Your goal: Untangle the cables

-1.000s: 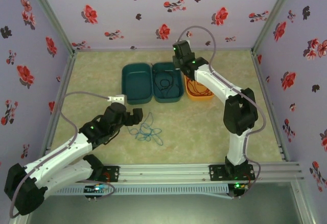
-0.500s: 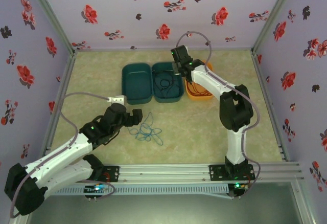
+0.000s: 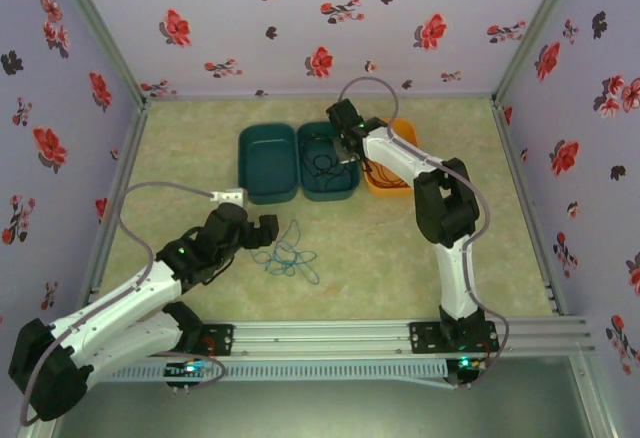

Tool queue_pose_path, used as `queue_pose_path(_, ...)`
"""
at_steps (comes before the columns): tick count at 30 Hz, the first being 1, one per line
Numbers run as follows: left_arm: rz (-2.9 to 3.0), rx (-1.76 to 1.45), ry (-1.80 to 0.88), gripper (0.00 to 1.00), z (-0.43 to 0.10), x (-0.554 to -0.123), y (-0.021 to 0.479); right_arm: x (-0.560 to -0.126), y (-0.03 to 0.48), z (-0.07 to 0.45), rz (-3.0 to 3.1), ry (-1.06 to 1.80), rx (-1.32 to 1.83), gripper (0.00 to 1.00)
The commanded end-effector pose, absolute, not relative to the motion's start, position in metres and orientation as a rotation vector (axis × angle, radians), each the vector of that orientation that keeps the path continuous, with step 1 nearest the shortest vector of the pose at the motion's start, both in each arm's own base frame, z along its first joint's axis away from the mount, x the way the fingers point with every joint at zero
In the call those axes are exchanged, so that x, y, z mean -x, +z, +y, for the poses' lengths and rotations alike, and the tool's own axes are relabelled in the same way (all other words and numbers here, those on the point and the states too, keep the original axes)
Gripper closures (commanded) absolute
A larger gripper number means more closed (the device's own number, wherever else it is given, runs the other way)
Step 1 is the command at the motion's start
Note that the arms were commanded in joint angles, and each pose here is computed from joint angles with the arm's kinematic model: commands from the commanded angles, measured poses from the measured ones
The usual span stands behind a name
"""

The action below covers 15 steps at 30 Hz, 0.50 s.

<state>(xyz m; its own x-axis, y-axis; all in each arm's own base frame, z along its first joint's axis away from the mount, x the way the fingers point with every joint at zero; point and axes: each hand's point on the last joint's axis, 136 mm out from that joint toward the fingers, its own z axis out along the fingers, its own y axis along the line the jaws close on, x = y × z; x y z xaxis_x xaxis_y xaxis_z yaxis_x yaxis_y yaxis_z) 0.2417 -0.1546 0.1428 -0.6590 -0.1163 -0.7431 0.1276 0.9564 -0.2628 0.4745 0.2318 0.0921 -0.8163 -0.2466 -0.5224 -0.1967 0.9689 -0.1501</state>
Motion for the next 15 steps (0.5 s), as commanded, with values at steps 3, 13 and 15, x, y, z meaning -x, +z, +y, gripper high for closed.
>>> queue_pose_path(3,2.236,0.037,-0.388,0.00,-0.152,-0.246,0.146,-0.464,0.084,0.240,2.600,-0.149,0.412,1.00)
queue_pose_path(13,2.239,0.042,-0.392,0.00,-0.153,-0.246,0.143,-0.462,0.078,0.258,2.617,-0.211,0.506,1.00)
queue_pose_path(15,2.239,0.043,-0.390,0.00,-0.152,-0.246,0.143,-0.462,0.072,0.255,2.632,-0.266,0.517,1.00)
